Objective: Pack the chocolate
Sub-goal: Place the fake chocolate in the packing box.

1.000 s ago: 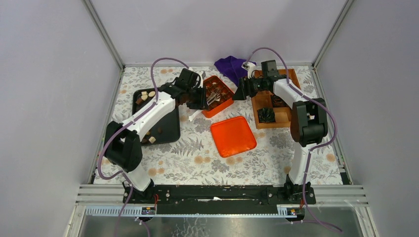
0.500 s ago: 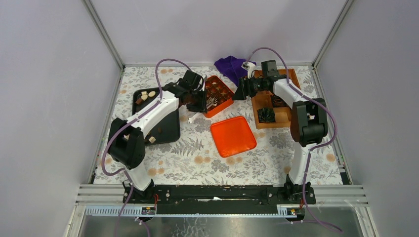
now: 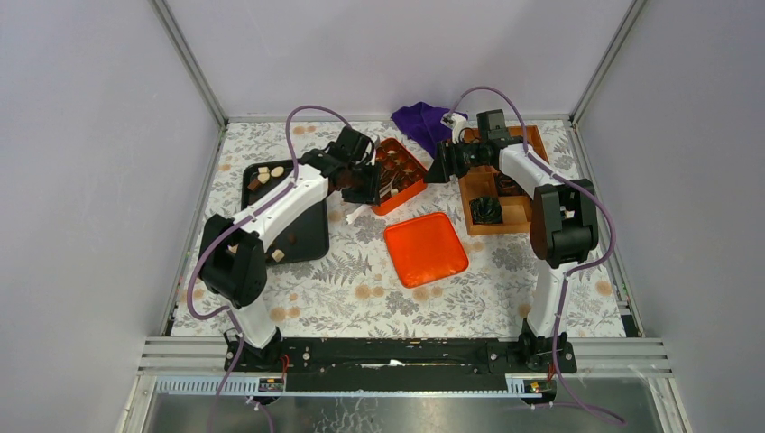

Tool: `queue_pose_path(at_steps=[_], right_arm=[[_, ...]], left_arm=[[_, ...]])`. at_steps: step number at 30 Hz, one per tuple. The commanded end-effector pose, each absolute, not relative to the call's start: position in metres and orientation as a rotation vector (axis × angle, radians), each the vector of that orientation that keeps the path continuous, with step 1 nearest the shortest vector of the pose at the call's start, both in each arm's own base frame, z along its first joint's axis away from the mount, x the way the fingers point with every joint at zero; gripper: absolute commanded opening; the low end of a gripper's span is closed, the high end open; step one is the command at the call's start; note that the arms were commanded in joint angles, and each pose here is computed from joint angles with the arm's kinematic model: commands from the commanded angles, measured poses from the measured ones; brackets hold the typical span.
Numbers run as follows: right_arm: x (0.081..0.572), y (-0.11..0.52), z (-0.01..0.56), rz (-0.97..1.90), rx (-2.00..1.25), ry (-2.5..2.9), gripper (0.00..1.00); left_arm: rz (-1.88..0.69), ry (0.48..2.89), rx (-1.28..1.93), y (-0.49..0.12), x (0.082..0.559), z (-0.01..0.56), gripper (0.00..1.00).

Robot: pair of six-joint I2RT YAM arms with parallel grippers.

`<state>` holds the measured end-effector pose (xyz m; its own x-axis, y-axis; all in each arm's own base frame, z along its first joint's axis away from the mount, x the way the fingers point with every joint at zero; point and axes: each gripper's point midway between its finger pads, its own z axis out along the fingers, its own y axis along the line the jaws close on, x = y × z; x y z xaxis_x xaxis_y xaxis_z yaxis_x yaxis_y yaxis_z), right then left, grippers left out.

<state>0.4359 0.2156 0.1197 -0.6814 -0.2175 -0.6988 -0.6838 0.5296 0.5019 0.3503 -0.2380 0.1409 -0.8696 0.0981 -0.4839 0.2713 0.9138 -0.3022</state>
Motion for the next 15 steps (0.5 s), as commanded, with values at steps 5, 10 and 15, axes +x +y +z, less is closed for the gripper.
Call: queue_pose_path(at_steps=[5, 10, 15], right_arm=[[0.437, 0.218, 0.156, 1.067, -0.759, 2.102, 0.73], [0.436, 0.218, 0.155, 1.073, -0.759, 2.103, 0.73], [0.436, 0.219, 0.154, 1.085, -0.759, 2.104, 0.73]], left_arm=[[-0.448, 2.477, 0.229, -0.228, 0.358, 0.183, 0.42], [-0.34, 2.492, 0.137, -0.188, 0.335, 0.19, 0.42], [-0.228, 2.53, -0.066, -0.119, 0.311, 0.183, 0.42]])
